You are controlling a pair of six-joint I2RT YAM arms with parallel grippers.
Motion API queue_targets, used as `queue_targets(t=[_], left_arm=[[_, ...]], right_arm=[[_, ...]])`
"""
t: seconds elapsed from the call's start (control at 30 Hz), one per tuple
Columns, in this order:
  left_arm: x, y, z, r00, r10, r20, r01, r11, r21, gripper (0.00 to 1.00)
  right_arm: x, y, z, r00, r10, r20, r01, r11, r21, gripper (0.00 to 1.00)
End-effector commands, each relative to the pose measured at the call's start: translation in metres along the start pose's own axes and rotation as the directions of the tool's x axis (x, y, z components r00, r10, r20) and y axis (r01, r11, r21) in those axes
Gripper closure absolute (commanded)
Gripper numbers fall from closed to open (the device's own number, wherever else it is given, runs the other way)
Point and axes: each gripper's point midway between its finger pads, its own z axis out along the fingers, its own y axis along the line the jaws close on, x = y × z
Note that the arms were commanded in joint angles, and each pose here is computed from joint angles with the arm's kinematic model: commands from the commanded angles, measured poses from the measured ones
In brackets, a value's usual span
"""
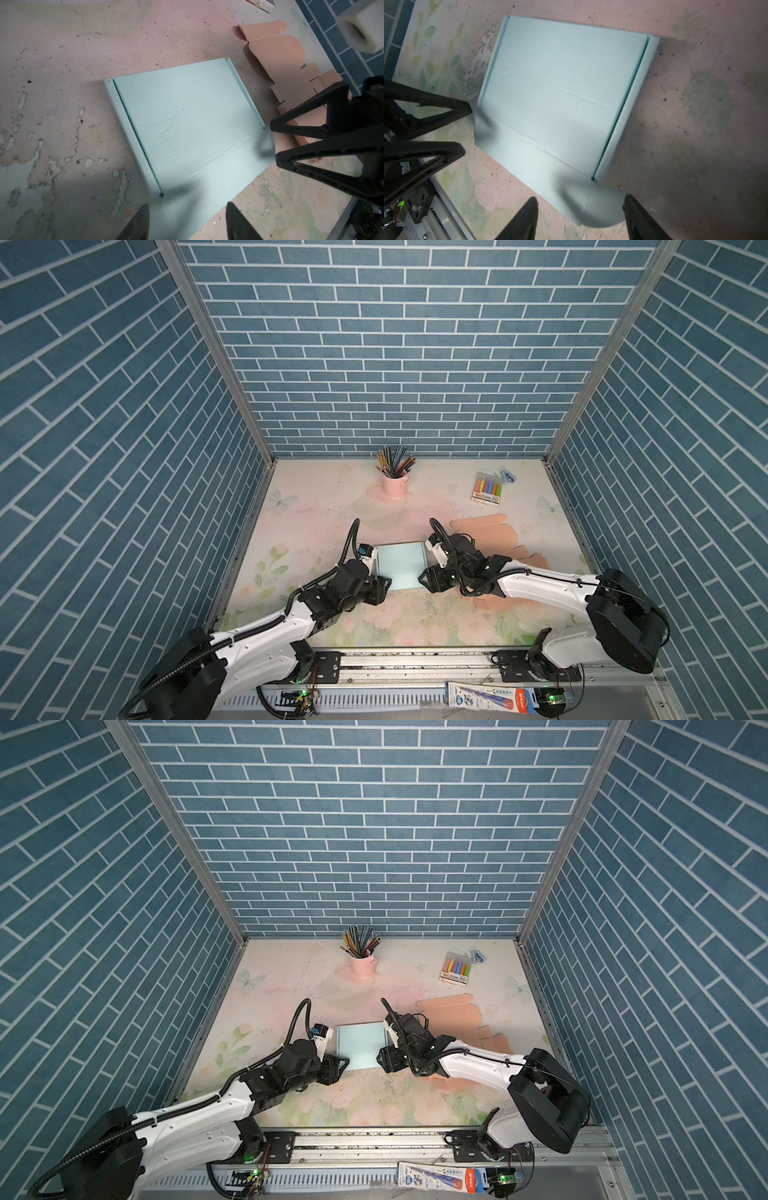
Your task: Fold the paper box
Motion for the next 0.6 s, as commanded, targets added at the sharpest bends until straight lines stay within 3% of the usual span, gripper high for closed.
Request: queue_targets(t=[0.0, 0.57], left_arm=[[0.003, -0.001, 0.003, 1.000, -0.011, 0.005, 0.011, 1.000, 0.013, 0.41], [0.014, -0.009, 0.009, 1.000, -0.017, -0.011, 0.018, 0.999, 0.043, 0.43]], right_arm=[[0.005, 0.005, 0.004, 0.999, 0.032, -0.011, -0.033, 0.999, -0.020, 0.33], [0.005, 0.021, 0.011, 0.999, 0.039, -0.022, -0.041, 0.995, -0.092, 0.34]])
